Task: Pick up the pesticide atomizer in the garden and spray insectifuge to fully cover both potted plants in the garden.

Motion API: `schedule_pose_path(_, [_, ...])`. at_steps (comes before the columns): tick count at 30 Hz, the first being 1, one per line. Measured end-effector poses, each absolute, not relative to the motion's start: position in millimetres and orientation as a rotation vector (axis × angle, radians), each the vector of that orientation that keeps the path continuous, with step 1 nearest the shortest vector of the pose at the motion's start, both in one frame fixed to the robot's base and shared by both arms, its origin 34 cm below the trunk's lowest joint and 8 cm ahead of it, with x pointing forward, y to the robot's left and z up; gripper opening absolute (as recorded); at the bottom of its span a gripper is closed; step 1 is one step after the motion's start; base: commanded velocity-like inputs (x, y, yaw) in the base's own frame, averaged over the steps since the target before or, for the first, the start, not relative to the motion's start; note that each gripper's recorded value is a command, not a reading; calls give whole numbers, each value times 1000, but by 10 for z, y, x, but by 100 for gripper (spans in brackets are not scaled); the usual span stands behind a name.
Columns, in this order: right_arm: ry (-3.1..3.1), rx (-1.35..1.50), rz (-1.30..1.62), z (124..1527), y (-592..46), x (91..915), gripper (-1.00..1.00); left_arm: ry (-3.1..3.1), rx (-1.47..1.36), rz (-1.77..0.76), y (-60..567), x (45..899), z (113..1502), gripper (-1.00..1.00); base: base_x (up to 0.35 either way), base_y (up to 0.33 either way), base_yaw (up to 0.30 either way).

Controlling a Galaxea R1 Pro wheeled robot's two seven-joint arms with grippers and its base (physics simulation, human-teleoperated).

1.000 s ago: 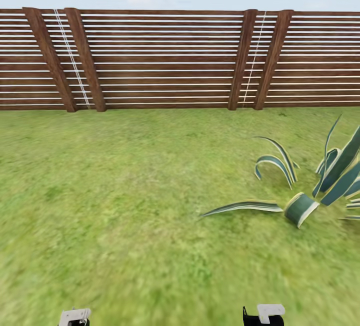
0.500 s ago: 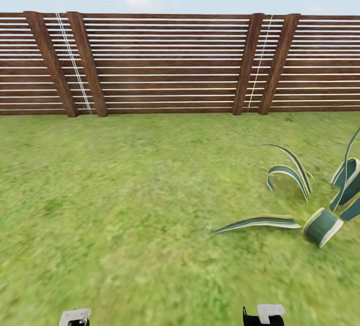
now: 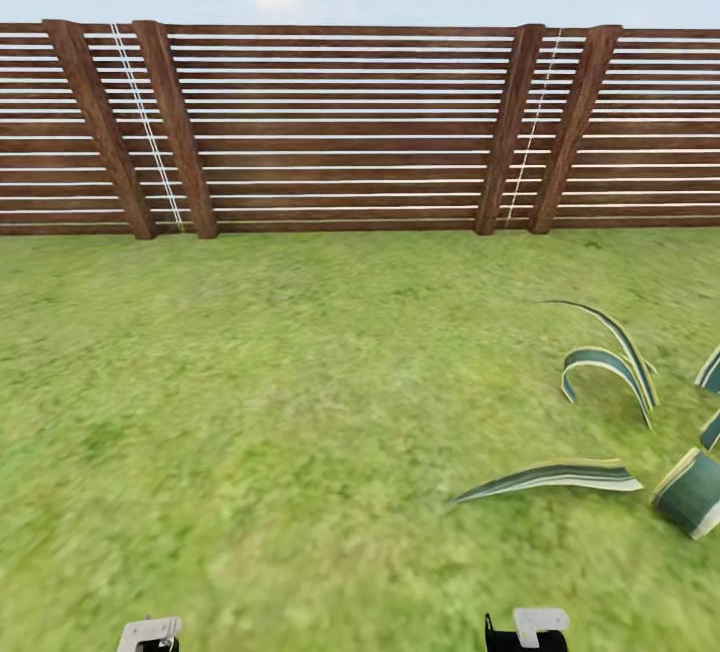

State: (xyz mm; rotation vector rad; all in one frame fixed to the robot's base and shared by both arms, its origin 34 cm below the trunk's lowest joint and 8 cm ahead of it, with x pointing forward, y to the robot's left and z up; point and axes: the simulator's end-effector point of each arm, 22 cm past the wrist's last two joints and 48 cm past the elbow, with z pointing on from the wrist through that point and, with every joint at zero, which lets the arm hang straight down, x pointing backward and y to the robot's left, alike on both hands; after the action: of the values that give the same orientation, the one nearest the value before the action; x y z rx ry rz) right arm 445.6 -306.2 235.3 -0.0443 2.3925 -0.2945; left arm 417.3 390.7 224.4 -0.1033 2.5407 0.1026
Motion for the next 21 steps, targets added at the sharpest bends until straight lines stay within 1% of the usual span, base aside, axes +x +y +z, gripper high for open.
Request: schedule_pose_path(21, [2391, -38, -297, 2357, -3053, 4461, 100, 2541, -104, 103, 3907, 4174, 2244, -100, 301, 184, 0])
